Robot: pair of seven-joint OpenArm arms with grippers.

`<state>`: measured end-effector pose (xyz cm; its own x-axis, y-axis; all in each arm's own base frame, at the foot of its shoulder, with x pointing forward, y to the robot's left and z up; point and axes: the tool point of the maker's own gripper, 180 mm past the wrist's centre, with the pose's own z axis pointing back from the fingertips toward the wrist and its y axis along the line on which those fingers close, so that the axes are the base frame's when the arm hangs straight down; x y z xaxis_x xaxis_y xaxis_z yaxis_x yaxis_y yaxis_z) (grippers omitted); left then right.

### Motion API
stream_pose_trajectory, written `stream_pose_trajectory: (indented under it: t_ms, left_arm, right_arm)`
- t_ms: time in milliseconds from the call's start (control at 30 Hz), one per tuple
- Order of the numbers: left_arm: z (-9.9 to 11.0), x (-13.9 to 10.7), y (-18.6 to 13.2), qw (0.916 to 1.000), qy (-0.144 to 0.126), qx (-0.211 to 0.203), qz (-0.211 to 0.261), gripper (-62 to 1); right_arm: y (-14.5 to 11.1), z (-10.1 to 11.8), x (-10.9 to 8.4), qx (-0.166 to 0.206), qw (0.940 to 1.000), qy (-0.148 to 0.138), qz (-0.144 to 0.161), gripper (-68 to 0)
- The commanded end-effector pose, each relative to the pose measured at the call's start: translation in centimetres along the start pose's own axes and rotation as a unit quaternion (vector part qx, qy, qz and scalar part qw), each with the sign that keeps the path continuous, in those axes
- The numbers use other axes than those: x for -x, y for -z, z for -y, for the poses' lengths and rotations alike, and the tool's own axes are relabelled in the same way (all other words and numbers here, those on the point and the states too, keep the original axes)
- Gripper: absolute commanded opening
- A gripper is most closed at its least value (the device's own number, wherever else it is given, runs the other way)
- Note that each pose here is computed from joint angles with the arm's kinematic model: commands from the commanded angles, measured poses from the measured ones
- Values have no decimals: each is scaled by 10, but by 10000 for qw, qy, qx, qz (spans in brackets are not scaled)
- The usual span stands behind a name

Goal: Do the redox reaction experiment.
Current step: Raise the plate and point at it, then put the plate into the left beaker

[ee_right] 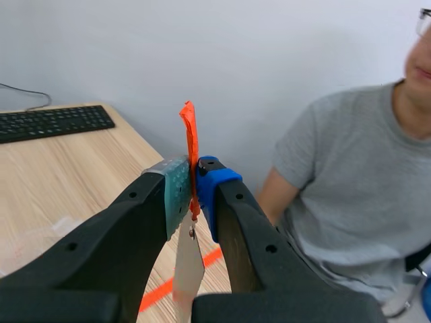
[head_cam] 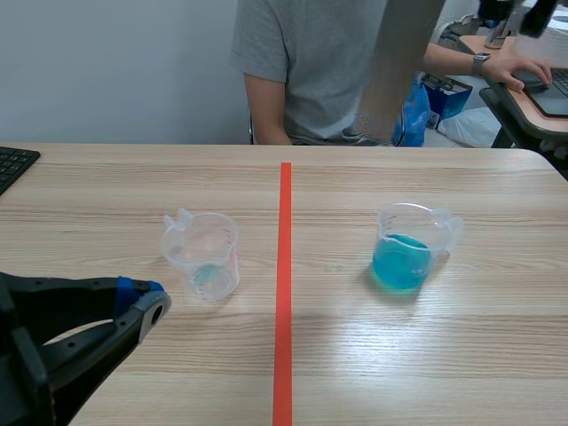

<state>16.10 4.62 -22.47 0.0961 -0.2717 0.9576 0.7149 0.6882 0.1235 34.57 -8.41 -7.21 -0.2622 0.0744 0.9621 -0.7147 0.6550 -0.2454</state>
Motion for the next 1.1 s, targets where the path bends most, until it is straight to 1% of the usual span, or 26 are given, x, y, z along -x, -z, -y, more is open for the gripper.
stream_pose_trajectory:
  t_ms: [0,100,233,367,467,600,767,867,1067]
  left_arm:
    - [0,-8,1,9999,-45,-34,151,-575]
    - [0,-8,1,9999,-49,-41,153,-575]
    - [-1,-6,1,9999,23,-47,100,-575]
    - [-1,-5,1,9999,39,-62,90,-575]
    - [-1,-3,1,9999,117,-49,31,-575]
    - [-1,-3,1,9999,120,-49,28,-575]
    - [-1,-3,1,9999,120,-49,28,-575]
    - [-1,-3,1,9999,120,-49,28,-575]
    - [-1,-3,1,9999,120,-49,28,-575]
  right_arm:
    - [7,-6,-19,-146,9994,-101,304,-664]
    - [19,-19,-21,-358,9986,-52,393,-664]
    - [35,-42,-22,-700,9964,77,481,-664]
    - [49,-65,-20,-997,9937,126,501,-664]
    - [57,-81,-18,-1203,9912,182,523,-664]
    - [66,-101,-15,-1421,9883,221,508,-664]
    - [75,-122,-11,-1622,9854,193,476,-664]
    - [82,-129,-6,-1586,9865,119,389,-664]
    - [90,-146,-5,-1673,9851,-52,407,-664]
